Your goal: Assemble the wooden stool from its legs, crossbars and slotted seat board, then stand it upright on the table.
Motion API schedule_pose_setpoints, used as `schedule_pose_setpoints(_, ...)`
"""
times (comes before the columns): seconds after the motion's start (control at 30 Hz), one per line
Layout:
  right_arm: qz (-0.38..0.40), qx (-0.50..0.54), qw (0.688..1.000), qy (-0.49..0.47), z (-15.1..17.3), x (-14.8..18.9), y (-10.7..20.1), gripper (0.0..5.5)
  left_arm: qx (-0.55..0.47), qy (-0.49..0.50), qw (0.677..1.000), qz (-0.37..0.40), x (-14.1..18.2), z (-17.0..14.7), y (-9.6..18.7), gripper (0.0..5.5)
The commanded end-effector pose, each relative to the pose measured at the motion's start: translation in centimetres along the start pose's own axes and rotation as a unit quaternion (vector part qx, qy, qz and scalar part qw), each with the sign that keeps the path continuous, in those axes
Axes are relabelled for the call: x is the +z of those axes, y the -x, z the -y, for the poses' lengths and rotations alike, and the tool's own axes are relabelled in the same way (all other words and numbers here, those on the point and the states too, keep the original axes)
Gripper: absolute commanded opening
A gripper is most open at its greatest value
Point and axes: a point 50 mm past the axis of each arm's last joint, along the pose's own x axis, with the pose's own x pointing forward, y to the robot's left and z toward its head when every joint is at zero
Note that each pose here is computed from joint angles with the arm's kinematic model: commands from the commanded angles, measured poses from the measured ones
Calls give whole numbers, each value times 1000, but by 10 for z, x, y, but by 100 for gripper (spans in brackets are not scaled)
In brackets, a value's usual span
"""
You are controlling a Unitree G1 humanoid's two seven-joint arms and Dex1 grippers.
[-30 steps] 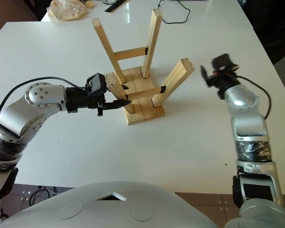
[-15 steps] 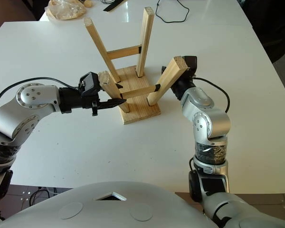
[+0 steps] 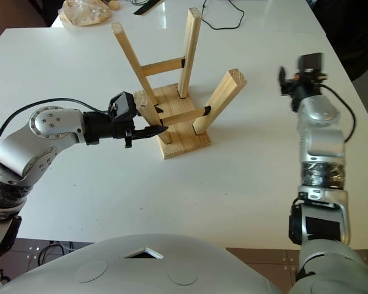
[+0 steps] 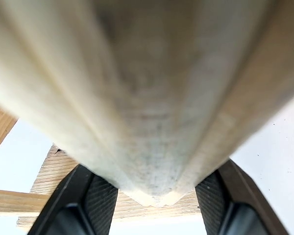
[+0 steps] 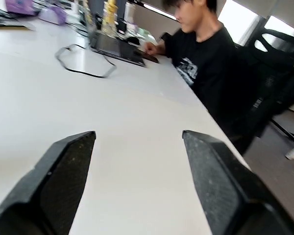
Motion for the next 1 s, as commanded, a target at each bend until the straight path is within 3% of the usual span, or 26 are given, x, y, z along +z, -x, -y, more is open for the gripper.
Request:
schedule_pose_setpoints(0.03, 54, 392, 905, -155, -156, 69, 70, 330, -26, 139, 974, -177, -73, 26, 0, 205)
schedule_pose_setpoints(0.1, 79, 461, 866, -178, -173, 95, 90, 330, -38, 137, 974, -175, -72, 31, -5, 205)
schedule_pose_setpoints(0.13, 83, 469, 861, -177, -173, 102, 92, 330, -42, 135, 975, -173, -71, 32, -6, 205)
schedule_pose_setpoints(0.43, -2, 315, 948, -52, -122, 51, 55, 330, -20, 125, 983, -134, -56, 20, -4, 205)
schedule_pose_setpoints(0.47, -5, 301, 953, -34, -118, 46, 53, 330, -7, 128, 982, -142, -57, 17, -2, 240)
schedule_pose_setpoints(0.63, -15, 263, 965, 8, -96, 23, 48, 330, -8, 107, 976, -187, -60, 17, 5, 309)
schedule_pose_setpoints(0.8, -46, 228, 971, 58, -69, -6, 44, 330, -20, 133, 981, -140, -51, 20, 14, 398)
schedule_pose_setpoints(0.9, -77, 236, 959, 133, -49, -23, 48, 330, -58, 150, 979, -126, -48, 33, 35, 446)
schedule_pose_setpoints(1.0, -120, 293, 926, 204, -32, -39, 66, 330, -71, 152, 969, -180, -66, 41, 70, 485)
